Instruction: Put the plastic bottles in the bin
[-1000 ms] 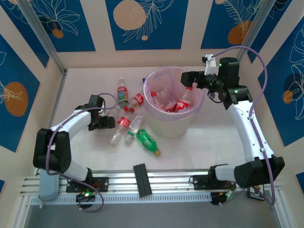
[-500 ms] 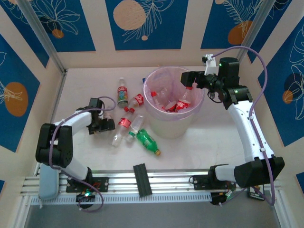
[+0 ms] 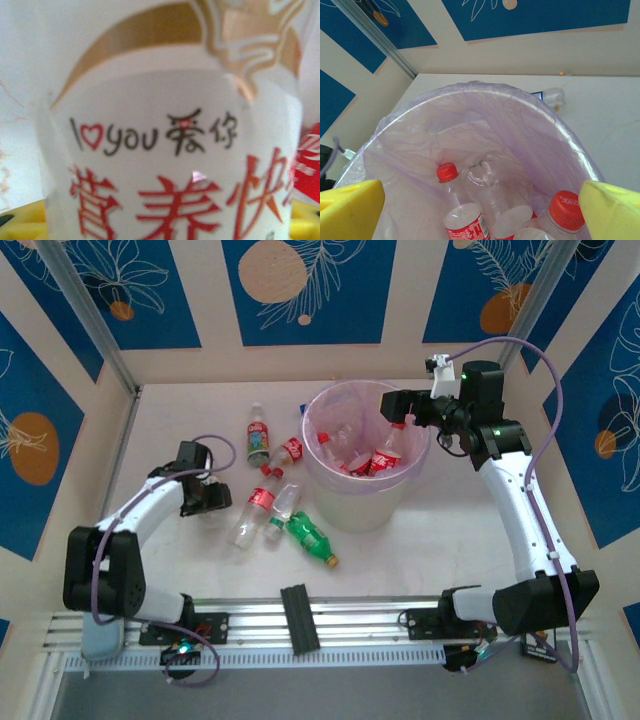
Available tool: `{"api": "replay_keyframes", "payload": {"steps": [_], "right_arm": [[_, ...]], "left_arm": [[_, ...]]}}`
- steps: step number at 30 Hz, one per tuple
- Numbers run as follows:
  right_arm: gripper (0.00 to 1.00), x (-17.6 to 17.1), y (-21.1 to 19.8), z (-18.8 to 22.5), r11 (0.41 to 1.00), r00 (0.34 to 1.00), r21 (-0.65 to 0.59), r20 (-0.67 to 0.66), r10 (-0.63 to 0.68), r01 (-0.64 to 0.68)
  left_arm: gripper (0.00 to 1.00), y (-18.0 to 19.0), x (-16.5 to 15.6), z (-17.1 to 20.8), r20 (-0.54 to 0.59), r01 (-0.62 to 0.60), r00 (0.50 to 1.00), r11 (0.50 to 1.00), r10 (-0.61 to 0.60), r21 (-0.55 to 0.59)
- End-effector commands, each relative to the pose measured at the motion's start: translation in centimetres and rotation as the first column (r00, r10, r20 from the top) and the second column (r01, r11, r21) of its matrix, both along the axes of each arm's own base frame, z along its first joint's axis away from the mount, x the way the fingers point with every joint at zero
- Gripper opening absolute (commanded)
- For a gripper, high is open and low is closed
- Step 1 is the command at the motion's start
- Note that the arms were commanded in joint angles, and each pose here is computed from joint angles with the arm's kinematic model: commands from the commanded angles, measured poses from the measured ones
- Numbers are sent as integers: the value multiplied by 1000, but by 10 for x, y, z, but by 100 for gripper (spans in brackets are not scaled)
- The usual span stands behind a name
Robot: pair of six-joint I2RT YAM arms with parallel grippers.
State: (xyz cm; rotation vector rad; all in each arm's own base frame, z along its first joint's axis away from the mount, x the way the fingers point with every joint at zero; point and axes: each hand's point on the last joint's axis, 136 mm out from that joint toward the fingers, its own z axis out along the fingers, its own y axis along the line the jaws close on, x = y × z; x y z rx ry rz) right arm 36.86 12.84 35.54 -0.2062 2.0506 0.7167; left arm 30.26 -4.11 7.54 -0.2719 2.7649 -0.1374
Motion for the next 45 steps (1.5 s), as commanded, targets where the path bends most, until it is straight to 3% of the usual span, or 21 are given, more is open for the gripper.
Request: {"api": "replay_keyframes", "payload": {"steps": [1,6,11,17,22,27,35,39,45], "right_arm": [[100,-6,3,17,999,1000,38,1,12,-12],[99,-18,38,46,982,984,92,76,160,-167],[99,-23,82,70,965,961,57,122,248,-256],[100,-26,134,87,913,925,162,124,358,-375],[100,-30,179,90,844,870,210,117,480,-494],[100,-25,206,81,805,834,234,61,548,-546],[100,-40,248,66,659,702,308,41,711,-686],[99,-37,259,52,639,678,327,9,735,-697],[83,-37,268,47,603,644,348,2,765,-717]], "left_arm": [[60,2,12,49,115,29,993,1000,-30,9],[53,-24,29,121,377,103,925,986,-46,-133],[42,-76,40,202,644,303,765,890,-13,-342],[34,-128,23,255,795,504,597,822,-111,-264],[32,-169,10,266,845,628,504,747,-179,-216],[27,-184,3,269,853,686,476,697,-213,-208],[22,-198,0,277,864,733,446,649,-233,-203],[22,-203,-1,282,873,749,435,625,-219,-217],[21,-204,-1,285,876,752,435,619,-207,-228]]}}
